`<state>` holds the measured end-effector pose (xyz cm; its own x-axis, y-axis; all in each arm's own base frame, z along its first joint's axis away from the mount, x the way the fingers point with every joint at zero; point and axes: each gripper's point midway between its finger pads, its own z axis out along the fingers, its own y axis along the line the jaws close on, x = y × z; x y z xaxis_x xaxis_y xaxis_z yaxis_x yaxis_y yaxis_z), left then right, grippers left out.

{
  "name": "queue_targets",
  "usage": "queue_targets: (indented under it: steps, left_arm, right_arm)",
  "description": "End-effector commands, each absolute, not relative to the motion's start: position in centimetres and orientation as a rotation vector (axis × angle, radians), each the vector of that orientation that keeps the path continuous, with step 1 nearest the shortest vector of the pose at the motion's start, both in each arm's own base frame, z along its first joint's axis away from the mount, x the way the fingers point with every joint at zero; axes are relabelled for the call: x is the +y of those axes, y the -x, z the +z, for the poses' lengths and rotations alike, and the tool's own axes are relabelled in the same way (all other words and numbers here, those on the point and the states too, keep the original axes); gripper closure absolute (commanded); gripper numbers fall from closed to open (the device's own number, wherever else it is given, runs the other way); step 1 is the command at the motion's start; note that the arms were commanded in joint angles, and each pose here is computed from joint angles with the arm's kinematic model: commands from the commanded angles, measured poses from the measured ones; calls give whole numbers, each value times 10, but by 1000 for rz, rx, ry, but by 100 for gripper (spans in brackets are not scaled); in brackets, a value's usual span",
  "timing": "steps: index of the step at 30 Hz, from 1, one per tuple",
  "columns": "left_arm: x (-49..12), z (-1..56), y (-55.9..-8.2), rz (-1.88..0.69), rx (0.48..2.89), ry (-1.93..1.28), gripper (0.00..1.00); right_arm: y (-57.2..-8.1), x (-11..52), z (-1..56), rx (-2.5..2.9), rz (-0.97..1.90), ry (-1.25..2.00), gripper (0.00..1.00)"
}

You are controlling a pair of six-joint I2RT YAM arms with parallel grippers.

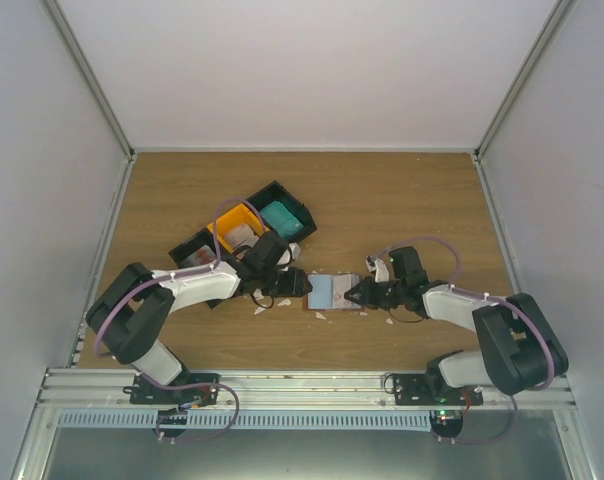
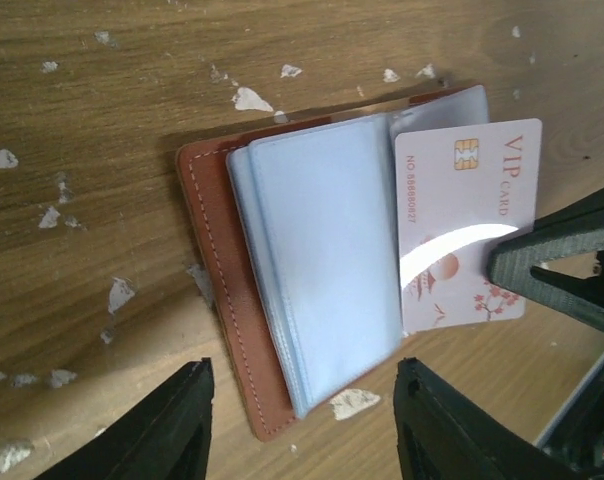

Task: Put the credit cards into the card holder
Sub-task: Insert the credit card into the card holder.

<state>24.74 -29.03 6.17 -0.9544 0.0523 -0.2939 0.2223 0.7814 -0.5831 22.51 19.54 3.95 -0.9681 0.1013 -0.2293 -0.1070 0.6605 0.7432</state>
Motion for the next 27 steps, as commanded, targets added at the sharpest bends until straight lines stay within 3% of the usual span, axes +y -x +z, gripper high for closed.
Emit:
queue_targets:
  steps: [1,7,27]
  left_arm:
    - [-297,55,-257,-905,2677,-201,52]
    - [-294,35,-256,-837,2726,-193,62]
    - [-288,16,-247,-638,2771,-211,83]
  right_arm:
    - [-230,199,39,2600,1245,19,99]
    - [-229,203,35,2609,1291,9,100]
    - [-219,190,11,2664,1272,-312,99]
